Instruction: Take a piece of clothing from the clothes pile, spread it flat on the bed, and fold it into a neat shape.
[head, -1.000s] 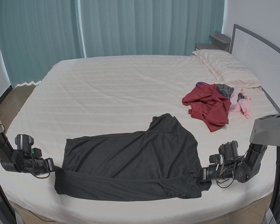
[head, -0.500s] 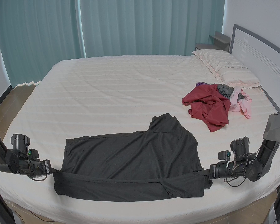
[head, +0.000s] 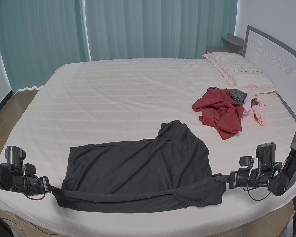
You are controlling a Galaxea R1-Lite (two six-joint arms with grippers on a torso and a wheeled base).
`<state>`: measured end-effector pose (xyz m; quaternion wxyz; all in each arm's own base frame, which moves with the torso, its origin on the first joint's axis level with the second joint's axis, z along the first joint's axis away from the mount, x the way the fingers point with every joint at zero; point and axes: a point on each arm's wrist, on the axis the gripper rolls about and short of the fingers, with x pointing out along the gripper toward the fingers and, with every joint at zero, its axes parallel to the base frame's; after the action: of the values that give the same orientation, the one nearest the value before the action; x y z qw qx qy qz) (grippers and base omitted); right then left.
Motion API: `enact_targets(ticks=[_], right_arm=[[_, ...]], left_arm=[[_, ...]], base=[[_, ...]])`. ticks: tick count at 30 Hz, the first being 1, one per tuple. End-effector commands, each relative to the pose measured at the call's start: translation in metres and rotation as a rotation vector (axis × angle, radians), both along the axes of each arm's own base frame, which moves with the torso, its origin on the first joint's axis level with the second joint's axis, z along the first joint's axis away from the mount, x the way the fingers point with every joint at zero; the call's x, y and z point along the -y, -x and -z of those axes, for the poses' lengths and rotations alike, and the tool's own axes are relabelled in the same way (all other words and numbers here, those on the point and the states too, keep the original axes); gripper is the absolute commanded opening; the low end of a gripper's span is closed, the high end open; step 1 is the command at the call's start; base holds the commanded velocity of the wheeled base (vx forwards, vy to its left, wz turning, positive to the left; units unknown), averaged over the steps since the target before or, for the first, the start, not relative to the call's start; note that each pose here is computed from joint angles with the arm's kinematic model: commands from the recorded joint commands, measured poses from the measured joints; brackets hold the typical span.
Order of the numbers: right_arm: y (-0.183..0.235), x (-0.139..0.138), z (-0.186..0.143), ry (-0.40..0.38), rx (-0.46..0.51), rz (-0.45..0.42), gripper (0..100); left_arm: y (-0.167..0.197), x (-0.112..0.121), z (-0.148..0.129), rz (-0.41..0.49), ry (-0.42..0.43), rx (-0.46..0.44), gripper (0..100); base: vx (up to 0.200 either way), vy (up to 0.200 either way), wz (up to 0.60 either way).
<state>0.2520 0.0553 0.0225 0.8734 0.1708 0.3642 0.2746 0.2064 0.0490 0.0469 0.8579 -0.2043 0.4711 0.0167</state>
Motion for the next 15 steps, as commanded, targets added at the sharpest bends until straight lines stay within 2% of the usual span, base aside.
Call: enact_targets(ticks=[1,9,15], right_arm=[[0.003,0.0,-0.008,-0.005,0.03,0.0,0],[-0.006,-0.001,-0.011,-0.018,0.052,0.006,0],[-0.017,-0.003,-0.005,-0.018,0.046,0.015,0]], left_arm=[[0.007,0.002,-0.01,-0.001,-0.006,0.021,0],[0.001,-0.001,-0.012,-0.014,-0.001,0.025,0],[-0.014,-0.005,-0.011,-0.082,0.041,0.022,0]], base=[[0.0,0.0,0.0],[0.0,0.0,0.0],[0.0,0.0,0.0]])
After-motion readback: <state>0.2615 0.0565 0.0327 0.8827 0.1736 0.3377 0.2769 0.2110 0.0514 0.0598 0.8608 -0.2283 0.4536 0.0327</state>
